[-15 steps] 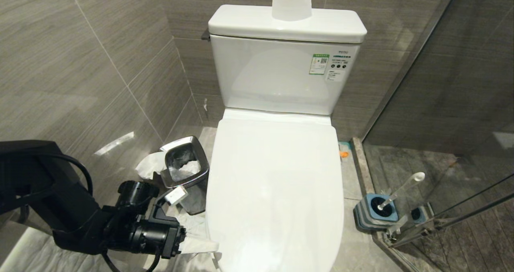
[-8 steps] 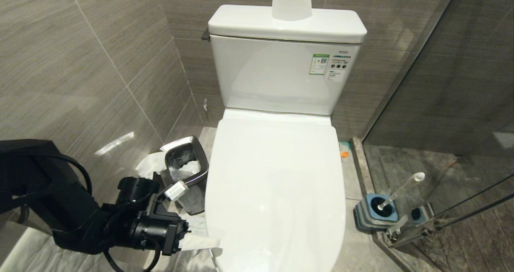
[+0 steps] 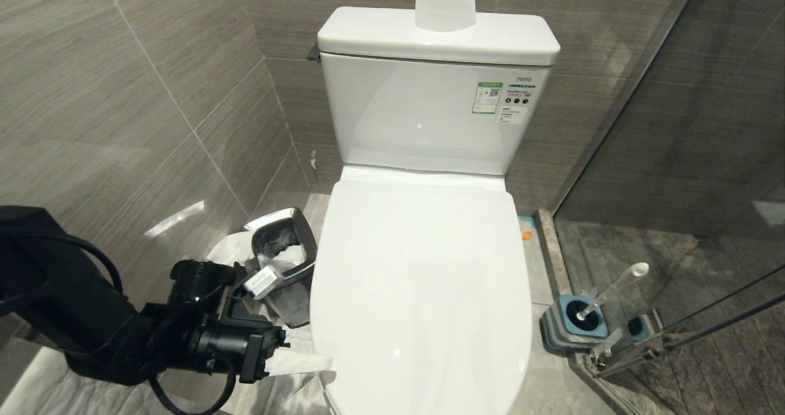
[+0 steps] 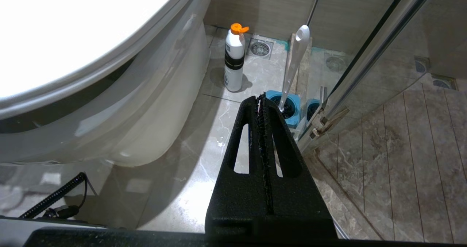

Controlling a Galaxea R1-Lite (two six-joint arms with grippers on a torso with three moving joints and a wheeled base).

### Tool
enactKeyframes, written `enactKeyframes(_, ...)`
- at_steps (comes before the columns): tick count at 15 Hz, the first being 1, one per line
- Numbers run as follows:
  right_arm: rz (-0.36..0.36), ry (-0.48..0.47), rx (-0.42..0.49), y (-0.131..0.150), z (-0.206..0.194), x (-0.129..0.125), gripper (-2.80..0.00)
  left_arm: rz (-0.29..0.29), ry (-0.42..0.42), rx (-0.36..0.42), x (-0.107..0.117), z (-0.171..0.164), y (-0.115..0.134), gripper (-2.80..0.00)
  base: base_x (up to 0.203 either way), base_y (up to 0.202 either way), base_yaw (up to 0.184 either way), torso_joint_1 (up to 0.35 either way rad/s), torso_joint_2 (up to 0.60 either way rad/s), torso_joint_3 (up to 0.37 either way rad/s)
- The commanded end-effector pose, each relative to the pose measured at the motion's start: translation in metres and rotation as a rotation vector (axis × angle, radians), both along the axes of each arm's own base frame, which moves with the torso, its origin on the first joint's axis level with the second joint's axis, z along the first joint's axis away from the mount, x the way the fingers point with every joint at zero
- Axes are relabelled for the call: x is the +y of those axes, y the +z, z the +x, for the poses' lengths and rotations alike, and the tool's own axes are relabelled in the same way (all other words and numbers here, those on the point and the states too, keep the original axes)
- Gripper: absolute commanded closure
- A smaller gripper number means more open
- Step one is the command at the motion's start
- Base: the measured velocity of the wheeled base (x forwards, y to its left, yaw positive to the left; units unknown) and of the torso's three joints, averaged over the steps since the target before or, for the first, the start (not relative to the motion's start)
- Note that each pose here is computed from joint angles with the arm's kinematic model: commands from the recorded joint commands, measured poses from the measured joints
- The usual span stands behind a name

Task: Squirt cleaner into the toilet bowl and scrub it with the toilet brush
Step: Use the left hand to lift the toilet lid slightly

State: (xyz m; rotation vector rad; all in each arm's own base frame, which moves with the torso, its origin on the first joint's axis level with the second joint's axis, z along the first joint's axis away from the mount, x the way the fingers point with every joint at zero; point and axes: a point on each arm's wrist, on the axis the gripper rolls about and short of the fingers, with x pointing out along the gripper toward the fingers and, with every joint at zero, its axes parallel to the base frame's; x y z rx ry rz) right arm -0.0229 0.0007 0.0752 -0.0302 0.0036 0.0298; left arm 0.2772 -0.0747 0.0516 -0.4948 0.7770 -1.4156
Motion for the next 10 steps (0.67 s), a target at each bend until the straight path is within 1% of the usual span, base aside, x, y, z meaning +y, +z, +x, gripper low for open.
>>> enactKeyframes(1, -0.002, 0.001, 0.0, 0.0, 0.0, 0.0, 0.0, -0.013, -0.004, -0.04, 0.0, -0.001, 0.011, -2.8, 0.0, 0.0, 0.0, 0.0, 0.0, 0.0)
enactKeyframes(4, -0.002, 0.001, 0.0, 0.0, 0.0, 0.0, 0.0, -0.025, -0.007, -0.061, 0.0, -0.003, 0.022, -2.8, 0.0, 0.0, 0.0, 0.0, 0.0, 0.0)
enactKeyframes(7, -0.001, 0.001, 0.002, 0.0, 0.0, 0.0, 0.0, -0.041, -0.001, -0.079, -0.001, -0.002, 0.043, -2.8, 0.0, 0.0, 0.0, 0.0, 0.0, 0.0)
enactKeyframes(10, 0.0, 0.001, 0.001, 0.0, 0.0, 0.0, 0.0, -0.056, 0.004, -0.072, -0.002, -0.005, 0.064, -2.8, 0.0, 0.0, 0.0, 0.0, 0.0, 0.0)
